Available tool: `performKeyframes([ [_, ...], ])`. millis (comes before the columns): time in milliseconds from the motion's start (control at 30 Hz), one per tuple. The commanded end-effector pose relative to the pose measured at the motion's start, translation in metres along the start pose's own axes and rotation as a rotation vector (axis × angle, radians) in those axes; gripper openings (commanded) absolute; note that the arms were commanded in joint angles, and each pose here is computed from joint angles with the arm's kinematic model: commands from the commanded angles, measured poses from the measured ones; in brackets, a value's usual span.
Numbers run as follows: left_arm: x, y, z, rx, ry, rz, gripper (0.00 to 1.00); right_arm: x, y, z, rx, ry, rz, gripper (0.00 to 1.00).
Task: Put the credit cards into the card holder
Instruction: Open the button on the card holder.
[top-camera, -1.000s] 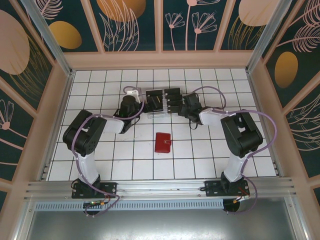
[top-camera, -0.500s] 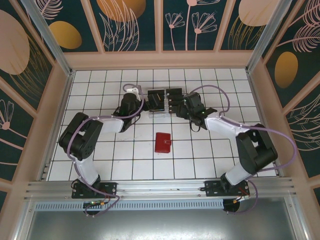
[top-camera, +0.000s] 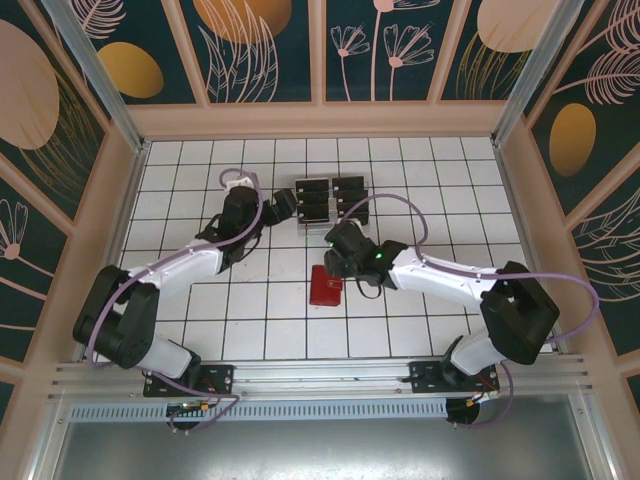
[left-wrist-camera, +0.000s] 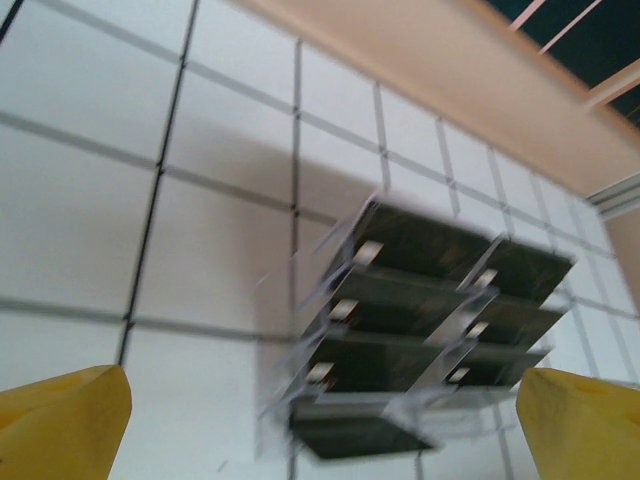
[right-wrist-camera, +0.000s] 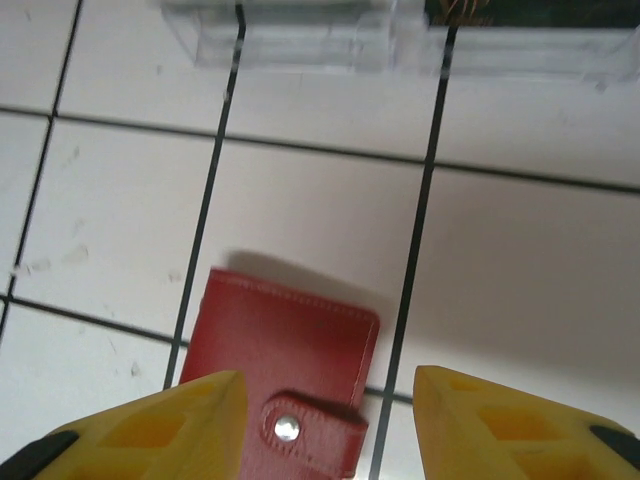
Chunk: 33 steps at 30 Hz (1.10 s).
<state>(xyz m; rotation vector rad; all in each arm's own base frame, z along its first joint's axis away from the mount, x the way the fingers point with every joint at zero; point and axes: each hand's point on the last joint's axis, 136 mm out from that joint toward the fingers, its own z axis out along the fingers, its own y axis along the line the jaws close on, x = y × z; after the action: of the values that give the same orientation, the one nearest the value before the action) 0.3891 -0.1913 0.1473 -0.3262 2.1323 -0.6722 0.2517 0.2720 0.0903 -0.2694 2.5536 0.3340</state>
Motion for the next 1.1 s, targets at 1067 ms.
performKeyframes([
  [1067, 0.051, 0.04, -0.037, -0.049, 0.127, -0.012, 0.98, 0.058, -0.005, 0.044, 0.169, 0.148, -0.122, 0.23],
])
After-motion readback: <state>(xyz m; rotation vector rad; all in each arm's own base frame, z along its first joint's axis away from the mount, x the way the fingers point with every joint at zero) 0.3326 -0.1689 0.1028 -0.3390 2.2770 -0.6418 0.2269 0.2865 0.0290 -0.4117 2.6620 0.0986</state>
